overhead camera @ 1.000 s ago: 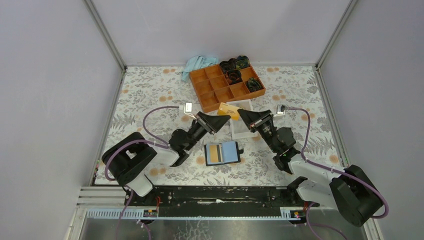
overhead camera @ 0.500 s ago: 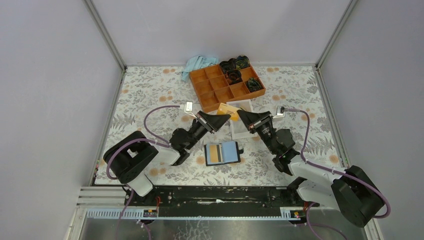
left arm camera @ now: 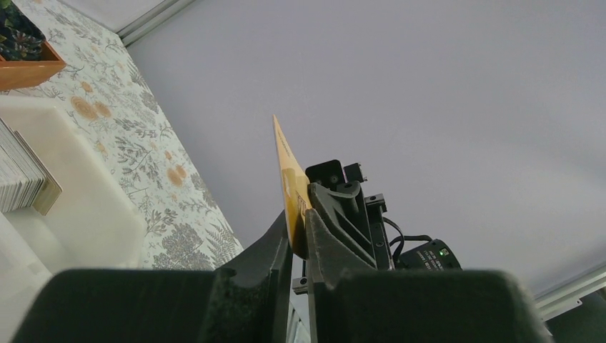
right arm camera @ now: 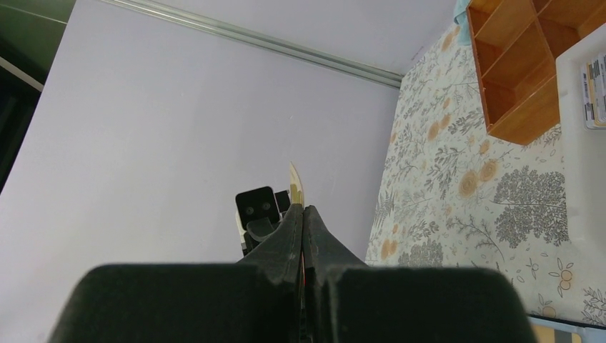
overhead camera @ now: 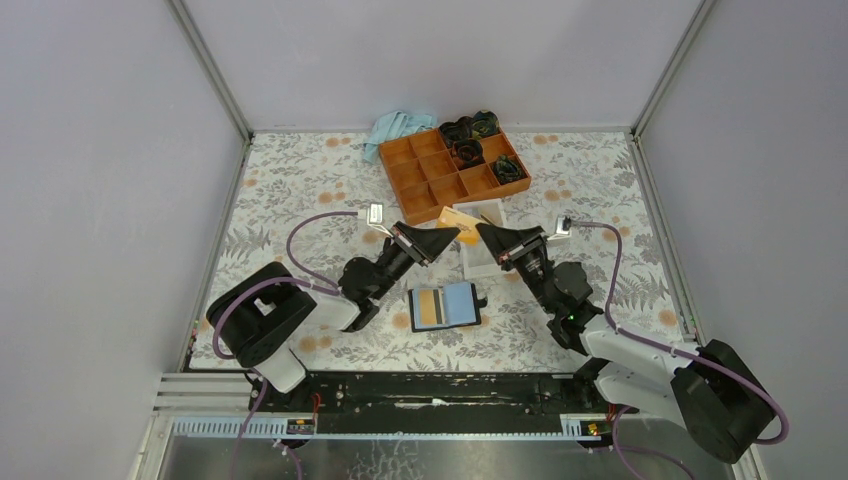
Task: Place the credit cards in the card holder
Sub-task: Pick up the credit card from the storage box.
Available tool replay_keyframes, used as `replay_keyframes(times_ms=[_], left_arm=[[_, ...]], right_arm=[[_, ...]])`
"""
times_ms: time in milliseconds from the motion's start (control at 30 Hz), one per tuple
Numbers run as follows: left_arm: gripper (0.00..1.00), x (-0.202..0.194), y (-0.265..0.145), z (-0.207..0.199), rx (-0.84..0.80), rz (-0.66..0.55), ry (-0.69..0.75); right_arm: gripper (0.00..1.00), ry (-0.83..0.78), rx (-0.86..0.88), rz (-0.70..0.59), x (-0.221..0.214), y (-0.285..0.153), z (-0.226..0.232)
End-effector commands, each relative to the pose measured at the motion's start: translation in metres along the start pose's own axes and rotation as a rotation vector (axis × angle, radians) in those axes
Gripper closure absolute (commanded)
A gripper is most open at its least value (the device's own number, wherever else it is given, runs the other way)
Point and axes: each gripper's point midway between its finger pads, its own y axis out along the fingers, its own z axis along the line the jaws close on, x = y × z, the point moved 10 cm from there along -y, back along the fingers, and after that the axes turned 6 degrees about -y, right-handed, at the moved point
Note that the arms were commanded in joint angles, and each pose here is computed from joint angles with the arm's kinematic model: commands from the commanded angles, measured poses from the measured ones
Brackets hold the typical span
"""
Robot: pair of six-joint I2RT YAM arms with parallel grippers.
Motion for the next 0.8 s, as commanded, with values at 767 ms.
replay_keyframes(times_ms=[767], left_arm=[[0.89,0.021,-0.006,-0.007,-0.04,-0.087,0.008]], right_arm=[[1.0,-0.083,0.01,0.084,-0.029,-0.024,0.002]])
